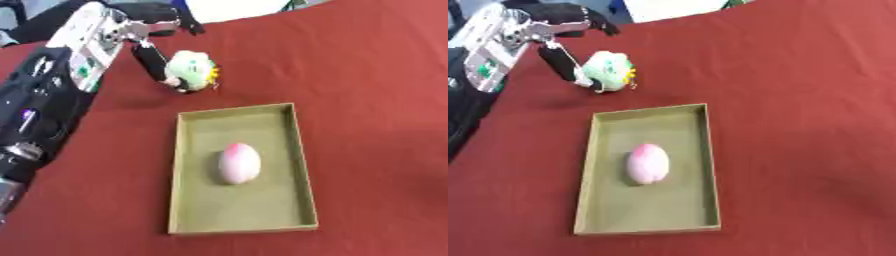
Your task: Pick up objects on the table and place them in the box.
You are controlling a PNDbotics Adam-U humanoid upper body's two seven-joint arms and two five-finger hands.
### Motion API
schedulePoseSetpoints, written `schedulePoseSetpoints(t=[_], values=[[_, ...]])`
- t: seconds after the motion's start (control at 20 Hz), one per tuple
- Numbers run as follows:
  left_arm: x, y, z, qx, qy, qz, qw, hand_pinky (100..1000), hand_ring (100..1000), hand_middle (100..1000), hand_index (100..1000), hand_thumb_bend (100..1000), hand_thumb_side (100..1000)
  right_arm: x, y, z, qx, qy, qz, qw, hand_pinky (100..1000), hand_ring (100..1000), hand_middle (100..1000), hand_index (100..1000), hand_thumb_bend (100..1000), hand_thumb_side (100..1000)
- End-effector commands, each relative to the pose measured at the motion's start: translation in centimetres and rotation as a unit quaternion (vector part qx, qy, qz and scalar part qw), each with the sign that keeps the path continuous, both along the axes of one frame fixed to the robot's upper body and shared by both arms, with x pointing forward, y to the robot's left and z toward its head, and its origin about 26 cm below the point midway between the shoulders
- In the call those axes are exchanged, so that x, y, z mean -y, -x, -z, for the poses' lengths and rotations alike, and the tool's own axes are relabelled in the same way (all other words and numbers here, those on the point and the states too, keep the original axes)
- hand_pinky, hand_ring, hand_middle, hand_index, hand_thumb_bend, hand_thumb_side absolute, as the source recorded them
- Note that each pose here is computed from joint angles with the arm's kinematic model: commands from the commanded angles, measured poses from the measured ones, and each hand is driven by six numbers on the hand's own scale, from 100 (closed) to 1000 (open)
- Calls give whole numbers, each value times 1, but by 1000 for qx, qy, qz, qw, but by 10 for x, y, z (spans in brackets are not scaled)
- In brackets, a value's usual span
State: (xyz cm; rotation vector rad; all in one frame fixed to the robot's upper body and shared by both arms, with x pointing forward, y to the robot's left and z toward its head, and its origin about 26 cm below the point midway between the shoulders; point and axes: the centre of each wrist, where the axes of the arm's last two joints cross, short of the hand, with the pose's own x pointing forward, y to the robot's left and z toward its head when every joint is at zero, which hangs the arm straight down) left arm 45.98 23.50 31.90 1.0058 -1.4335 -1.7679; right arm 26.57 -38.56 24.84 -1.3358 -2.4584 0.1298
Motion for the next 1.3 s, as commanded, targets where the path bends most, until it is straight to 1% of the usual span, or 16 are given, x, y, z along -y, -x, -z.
schedulePoseSetpoints(t=[0.05, 0.2, 0.4, 0.6, 0.7, 0.9, 1.0, 1.05, 1.1, 1.2, 1.3], values=[[-9, 0, -9, 16, 2, -14, 1000, 875, 914, 825, 938, 562, 304, -1, 2, -8, 9, 5, -6, 1000, 668, 764, 590, 768, 168, 708], [-12, -2, -6, 15, 0, -24, 1000, 871, 913, 823, 935, 557, 295, -1, 2, -7, 11, -1, -7, 1000, 667, 763, 588, 767, 167, 710], [-17, -6, -1, 9, -1, -40, 999, 868, 913, 820, 932, 511, 245, -1, 2, -5, 11, -8, -6, 1000, 665, 762, 585, 765, 167, 711], [-21, -9, 4, -2, -1, -53, 999, 859, 907, 812, 924, 479, 246, -2, 2, -4, 12, -14, -8, 1000, 664, 760, 583, 763, 163, 710], [-22, -10, 6, -6, 1, -57, 998, 842, 893, 796, 908, 446, 246, -2, 2, -2, 12, -17, -8, 1000, 662, 759, 580, 761, 163, 709], [-24, -12, 9, -9, 5, -65, 998, 822, 868, 766, 875, 422, 234, -2, 2, -1, 13, -22, -9, 1000, 661, 758, 578, 759, 165, 706], [-24, -12, 9, -4, 8, -66, 998, 792, 839, 735, 845, 384, 184, -2, 2, 0, 12, -24, -9, 1000, 660, 757, 577, 759, 165, 707], [-24, -12, 9, 2, 11, -66, 998, 769, 817, 709, 821, 311, 125, -2, 2, 1, 12, -26, -8, 1000, 660, 757, 576, 758, 167, 704], [-24, -11, 8, 9, 17, -65, 998, 759, 808, 699, 811, 254, 102, -1, 3, 2, 12, -28, -7, 1000, 659, 757, 576, 759, 170, 703], [-25, -10, 5, 20, 29, -63, 997, 752, 802, 692, 803, 163, 108, 0, 3, 4, 10, -30, -4, 999, 659, 757, 576, 759, 172, 704], [-25, -9, 2, 25, 38, -64, 997, 745, 795, 686, 798, 135, 119, 0, 4, 5, 8, -32, -2, 999, 659, 757, 576, 760, 170, 702]])
